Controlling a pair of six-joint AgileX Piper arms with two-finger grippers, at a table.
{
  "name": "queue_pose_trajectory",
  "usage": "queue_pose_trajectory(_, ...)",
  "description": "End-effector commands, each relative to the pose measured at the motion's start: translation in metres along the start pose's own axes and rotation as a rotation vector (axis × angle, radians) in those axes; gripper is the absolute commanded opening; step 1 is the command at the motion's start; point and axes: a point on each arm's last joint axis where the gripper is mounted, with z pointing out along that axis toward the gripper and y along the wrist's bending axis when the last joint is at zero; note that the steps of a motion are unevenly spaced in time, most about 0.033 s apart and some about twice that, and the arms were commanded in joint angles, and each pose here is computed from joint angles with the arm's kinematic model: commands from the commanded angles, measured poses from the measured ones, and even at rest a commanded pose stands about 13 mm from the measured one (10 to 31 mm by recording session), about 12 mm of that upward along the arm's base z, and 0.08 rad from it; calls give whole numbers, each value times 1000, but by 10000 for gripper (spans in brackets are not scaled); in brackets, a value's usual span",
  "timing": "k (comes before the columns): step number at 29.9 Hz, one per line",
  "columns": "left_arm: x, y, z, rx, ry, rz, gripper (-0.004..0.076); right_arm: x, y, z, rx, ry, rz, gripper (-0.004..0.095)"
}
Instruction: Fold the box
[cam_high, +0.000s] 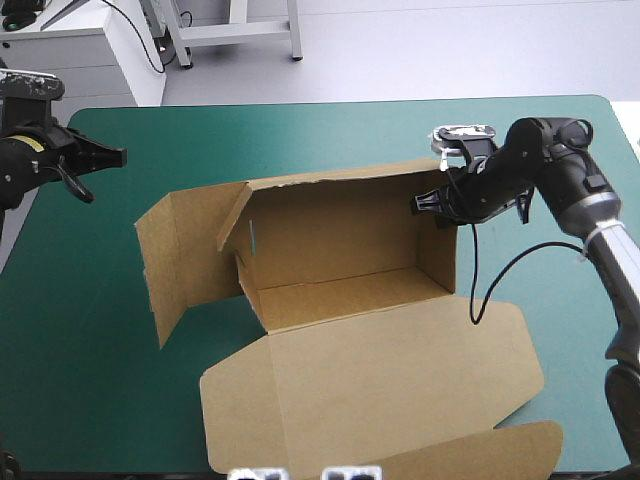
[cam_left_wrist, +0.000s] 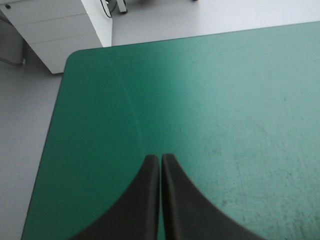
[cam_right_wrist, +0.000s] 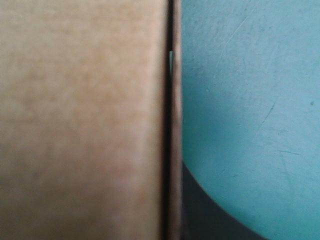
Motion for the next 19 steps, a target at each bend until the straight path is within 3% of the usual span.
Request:
queue_pose_trajectory(1, -4, 2, -11, 38, -83, -26, -2, -6, 10, 5, -38, 10, -1, 2)
queue_pose_trajectory(11, 6, -1, -4, 72, -38, -31, -2, -38, -7, 77, -15, -72, 43, 50)
queue_pose_trajectory(14, 6, -1, -4, 77, -39, -36, -2, -41, -9, 88, -15, -73, 51, 156)
queue_pose_trajectory(19, 6, -4, -4, 106, -37, -38, -2, -47, -8, 82, -12, -146, 47, 430)
